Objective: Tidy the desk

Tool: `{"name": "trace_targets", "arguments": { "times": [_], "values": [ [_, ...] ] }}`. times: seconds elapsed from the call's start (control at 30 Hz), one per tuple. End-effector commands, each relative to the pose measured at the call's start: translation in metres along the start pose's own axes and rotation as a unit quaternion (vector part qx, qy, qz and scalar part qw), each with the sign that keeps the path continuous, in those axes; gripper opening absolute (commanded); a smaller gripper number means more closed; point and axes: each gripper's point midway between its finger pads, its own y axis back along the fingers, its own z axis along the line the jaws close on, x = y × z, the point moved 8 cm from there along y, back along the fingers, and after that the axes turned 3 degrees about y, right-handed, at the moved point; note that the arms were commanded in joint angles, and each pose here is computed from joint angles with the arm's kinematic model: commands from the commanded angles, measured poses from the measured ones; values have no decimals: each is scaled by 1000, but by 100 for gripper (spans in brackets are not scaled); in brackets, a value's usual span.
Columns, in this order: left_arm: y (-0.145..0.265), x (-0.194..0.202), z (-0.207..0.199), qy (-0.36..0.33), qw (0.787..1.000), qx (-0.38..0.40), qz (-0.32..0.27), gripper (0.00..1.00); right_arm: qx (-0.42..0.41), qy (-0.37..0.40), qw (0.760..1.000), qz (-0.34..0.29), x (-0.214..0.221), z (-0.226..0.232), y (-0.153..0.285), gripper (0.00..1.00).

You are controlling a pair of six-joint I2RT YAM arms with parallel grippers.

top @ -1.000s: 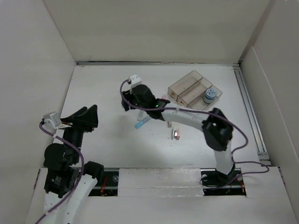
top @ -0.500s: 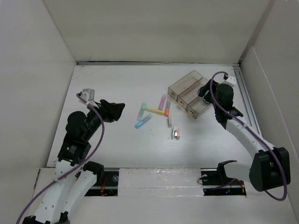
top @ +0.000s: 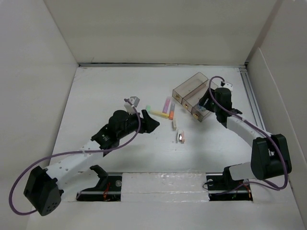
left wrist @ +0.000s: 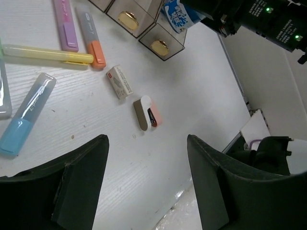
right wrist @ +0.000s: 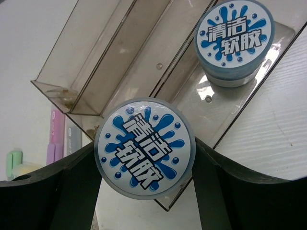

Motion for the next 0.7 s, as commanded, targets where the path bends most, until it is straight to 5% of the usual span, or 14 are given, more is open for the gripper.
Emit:
{"name": "trace_targets", "arguments": {
  "times": [0.0, 0.17, 0.27, 0.67],
  "values": [
    [-14, -10, -25, -19, 999, 27, -36, 62, -13, -6, 999, -48, -22, 15, 2, 47],
    [-51, 49, -47, -93, 993, -72, 13, 71, -2, 0, 999, -49, -14, 17, 8, 47],
    [-69, 68, -60, -96, 992, -65, 46, 72, 12, -3, 999, -48, -9, 11, 7, 47],
    [-110, 95, -57, -114, 985, -109, 76, 76, 37, 4, 998, -46, 1, 11, 5, 52]
  ]
}}
